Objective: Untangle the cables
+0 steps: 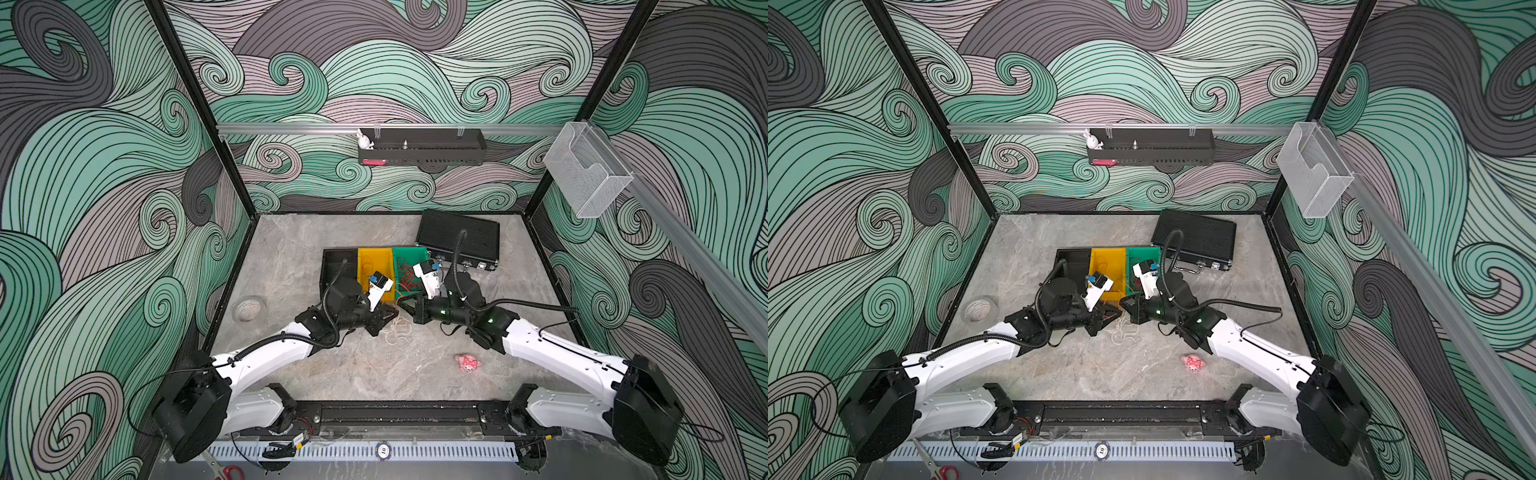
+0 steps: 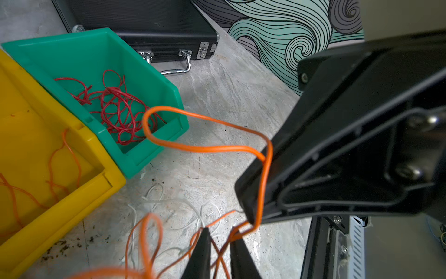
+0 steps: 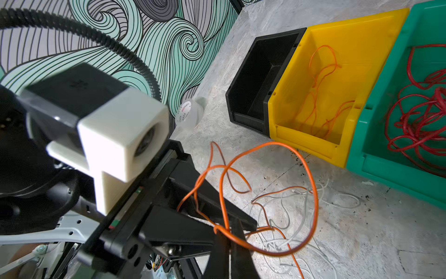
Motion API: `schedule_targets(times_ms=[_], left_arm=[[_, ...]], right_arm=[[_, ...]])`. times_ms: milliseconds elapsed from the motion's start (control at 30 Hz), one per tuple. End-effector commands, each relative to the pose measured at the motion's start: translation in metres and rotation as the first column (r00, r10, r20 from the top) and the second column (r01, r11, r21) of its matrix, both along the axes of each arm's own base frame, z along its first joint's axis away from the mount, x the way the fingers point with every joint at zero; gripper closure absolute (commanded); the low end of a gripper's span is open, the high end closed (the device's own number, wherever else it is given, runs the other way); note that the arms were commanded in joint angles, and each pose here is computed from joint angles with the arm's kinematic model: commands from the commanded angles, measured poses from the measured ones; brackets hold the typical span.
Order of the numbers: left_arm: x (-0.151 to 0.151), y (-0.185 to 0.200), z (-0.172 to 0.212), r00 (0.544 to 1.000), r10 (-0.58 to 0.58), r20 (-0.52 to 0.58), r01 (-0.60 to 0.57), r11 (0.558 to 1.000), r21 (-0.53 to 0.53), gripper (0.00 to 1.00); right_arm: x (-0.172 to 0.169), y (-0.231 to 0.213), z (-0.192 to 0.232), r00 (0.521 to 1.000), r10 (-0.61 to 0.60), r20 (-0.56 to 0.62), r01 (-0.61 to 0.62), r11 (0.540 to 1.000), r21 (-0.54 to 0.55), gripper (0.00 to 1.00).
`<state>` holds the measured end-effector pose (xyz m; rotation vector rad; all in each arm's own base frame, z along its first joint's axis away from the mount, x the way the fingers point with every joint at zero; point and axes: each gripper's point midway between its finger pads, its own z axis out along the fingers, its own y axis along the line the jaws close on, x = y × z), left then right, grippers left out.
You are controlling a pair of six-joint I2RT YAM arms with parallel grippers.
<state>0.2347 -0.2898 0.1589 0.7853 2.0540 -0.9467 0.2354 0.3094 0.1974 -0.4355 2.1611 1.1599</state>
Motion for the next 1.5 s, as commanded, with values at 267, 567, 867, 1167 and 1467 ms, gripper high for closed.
schedule_targets(times_ms=[267,567,867,1167,1467], left_arm=[[0.009,-0.012,0.012,1.0,-0.013,0.012,0.013,0.999,-0.042,1.0],[0.013,-0.004,0.024,0.998,0.02,0.061,-0.019,1.0,-0.025,1.0],[0.024,0.014,0.029,0.987,0.112,0.111,-0.117,0.992,0.038,1.0],[0.025,0.015,0.054,0.983,0.121,0.137,-0.124,0.992,0.007,1.0],[0.029,0.014,0.067,0.983,0.155,0.095,-0.154,0.988,-0.012,1.0]], right_arm=[[0.001,0.012,0.013,0.999,0.028,-0.018,-0.026,0.997,0.075,1.0],[0.004,0.002,0.007,1.0,0.002,-0.003,-0.002,1.0,0.008,0.79],[0.012,-0.051,0.0,0.989,-0.145,-0.043,0.144,0.989,-0.026,0.45],[-0.001,-0.047,-0.049,0.978,-0.116,-0.174,0.108,0.993,-0.054,0.35],[-0.006,-0.007,-0.08,0.98,-0.039,-0.196,0.025,0.997,-0.078,0.17]])
